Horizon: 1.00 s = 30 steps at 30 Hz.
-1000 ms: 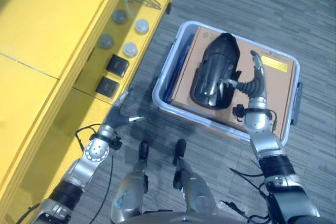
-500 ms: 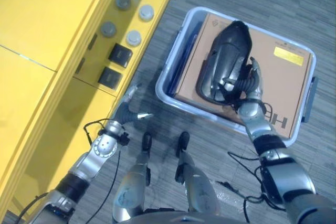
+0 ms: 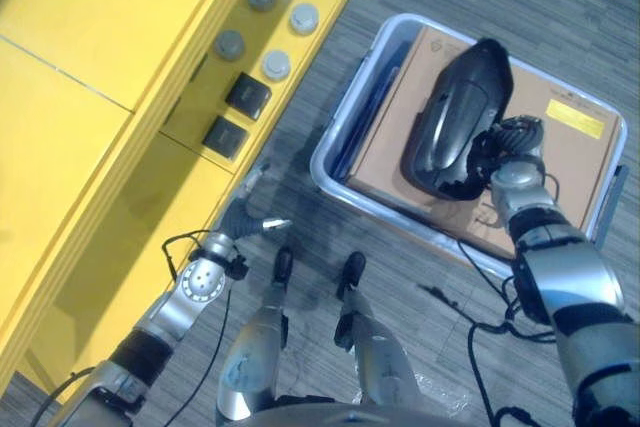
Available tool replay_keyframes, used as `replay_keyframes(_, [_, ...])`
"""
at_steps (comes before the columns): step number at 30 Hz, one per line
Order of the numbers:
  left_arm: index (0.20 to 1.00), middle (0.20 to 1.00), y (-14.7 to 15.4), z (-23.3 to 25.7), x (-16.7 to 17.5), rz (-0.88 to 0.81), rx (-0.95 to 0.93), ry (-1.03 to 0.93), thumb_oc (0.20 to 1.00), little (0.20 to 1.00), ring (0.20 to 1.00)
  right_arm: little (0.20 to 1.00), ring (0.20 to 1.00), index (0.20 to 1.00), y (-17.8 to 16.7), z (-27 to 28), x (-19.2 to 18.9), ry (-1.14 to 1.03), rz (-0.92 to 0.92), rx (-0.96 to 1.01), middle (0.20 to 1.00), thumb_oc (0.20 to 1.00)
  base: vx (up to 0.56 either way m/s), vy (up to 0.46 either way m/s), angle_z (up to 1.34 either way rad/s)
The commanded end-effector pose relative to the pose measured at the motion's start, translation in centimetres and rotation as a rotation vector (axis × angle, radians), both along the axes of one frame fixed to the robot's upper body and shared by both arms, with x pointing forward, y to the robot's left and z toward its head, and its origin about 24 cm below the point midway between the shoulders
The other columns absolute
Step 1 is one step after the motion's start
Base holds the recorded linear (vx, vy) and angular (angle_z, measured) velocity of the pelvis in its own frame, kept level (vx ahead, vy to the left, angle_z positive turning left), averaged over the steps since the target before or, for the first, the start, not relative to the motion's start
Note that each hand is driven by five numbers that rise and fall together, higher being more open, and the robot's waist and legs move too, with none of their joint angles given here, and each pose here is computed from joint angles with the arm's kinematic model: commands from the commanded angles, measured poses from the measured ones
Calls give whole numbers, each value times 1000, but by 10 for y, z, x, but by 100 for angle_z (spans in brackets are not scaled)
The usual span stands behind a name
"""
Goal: Move parts from the plastic box to the shelf.
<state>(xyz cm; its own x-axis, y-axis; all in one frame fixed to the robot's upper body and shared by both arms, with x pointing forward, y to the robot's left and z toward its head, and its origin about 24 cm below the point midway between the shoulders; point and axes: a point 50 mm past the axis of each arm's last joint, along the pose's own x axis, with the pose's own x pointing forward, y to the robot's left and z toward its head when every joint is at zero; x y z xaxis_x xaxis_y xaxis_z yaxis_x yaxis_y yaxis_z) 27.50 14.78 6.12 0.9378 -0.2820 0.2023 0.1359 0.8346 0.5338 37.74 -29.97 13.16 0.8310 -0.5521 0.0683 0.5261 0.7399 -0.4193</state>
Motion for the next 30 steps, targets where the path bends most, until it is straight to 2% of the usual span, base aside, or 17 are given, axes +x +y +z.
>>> replay_keyframes(1, [1000, 1000, 0, 12, -2, -29, -24, -53, 1000, 1000, 1000, 200, 200, 200, 15, -27, -5, 64, 90, -3, 200, 200, 0, 0, 0])
replay_keyframes(5, [1000, 1000, 9, 13, -3, 2, -34, -48, 1000, 1000, 1000, 200, 200, 200, 26, -24, -11, -3, 175, -66, 200, 200, 5, -10, -1])
replay_keyframes(8, [1000, 1000, 19, 19, -4, 34, -99, -52, 1000, 1000, 1000, 200, 200, 200, 32, -22, -36, -98, 280, -161, 200, 200, 45, -50, -9])
replay_keyframes(11, [1000, 1000, 22, 24, -3, 31, -124, -59, 1000, 1000, 1000, 200, 200, 200, 27, -19, -54, -123, 304, -239, 200, 200, 49, -24, -12])
replay_keyframes(13, [1000, 1000, 23, 35, -2, 4, -142, -85, 1000, 1000, 1000, 200, 200, 200, 17, 1, -74, -157, 320, -451, 200, 200, 85, -17, -8])
replay_keyframes(14, [1000, 1000, 23, 35, -2, 4, -142, -85, 1000, 1000, 1000, 200, 200, 200, 17, 1, -74, -157, 320, -451, 200, 200, 68, 0, -11])
replay_keyframes(15, [1000, 1000, 20, 41, -3, -25, -153, -95, 1000, 1000, 1000, 200, 200, 200, 16, 13, -82, -182, 330, -553, 200, 200, 68, -2, -20])
replay_keyframes(17, [1000, 1000, 15, 47, -3, -62, -187, -97, 1000, 1000, 1000, 200, 200, 200, 19, 25, -87, -208, 344, -634, 200, 200, 70, -10, -23])
replay_keyframes(24, [1000, 1000, -3, 39, -6, -140, -354, 10, 1000, 1000, 1000, 200, 200, 200, 36, 52, -102, -325, 379, -779, 200, 200, 45, -23, -18])
replay_keyframes(30, [1000, 1000, -28, 14, -11, -228, -556, 228, 1000, 1000, 1000, 200, 200, 200, 49, 71, -111, -417, 340, -921, 200, 200, 8, -18, -4])
